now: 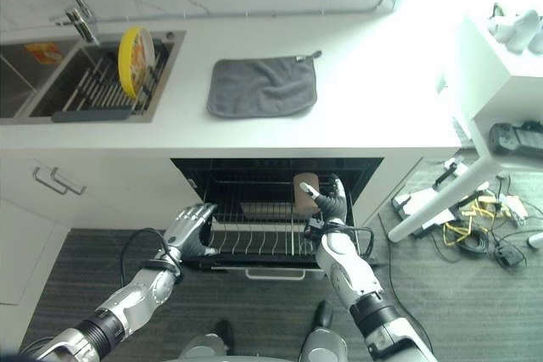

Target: Place the dishes in the dishwasher.

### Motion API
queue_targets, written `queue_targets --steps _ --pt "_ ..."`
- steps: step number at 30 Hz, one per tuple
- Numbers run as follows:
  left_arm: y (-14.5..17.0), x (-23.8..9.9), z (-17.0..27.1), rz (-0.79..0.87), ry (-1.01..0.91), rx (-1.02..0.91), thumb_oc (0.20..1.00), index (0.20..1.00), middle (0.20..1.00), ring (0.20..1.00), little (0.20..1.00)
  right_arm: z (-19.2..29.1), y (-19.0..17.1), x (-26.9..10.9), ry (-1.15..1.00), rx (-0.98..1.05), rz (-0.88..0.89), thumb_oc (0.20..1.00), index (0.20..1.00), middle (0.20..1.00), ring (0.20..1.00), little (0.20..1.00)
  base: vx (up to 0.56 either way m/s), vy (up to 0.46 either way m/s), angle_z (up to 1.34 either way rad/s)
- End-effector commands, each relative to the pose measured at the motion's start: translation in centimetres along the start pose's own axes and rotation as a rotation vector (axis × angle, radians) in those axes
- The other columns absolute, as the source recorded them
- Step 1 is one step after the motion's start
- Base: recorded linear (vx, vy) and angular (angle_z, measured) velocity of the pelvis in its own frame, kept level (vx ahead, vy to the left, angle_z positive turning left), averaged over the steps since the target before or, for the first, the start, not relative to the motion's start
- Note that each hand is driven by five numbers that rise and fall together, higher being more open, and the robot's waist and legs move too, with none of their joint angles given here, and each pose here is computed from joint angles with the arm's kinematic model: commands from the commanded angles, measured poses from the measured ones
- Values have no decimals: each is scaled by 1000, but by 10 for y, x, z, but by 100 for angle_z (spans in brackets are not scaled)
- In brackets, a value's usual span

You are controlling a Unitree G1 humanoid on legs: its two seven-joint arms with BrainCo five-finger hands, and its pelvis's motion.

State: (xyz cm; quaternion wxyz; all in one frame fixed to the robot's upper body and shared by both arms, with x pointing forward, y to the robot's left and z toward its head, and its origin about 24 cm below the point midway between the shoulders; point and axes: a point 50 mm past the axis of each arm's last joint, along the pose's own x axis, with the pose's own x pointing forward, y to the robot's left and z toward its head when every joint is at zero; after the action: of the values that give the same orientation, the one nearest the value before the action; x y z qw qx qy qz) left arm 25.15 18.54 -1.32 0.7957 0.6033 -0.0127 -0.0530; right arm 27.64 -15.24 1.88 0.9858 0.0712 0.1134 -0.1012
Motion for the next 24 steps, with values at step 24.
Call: queue_targets --steps 24 --pt "78 -20 2 93 -212 -1285 1000 1000 1000 1000 1000 59 -22 -28 -330 94 319 1000 1000 1000 1000 1000 10 -3 3"
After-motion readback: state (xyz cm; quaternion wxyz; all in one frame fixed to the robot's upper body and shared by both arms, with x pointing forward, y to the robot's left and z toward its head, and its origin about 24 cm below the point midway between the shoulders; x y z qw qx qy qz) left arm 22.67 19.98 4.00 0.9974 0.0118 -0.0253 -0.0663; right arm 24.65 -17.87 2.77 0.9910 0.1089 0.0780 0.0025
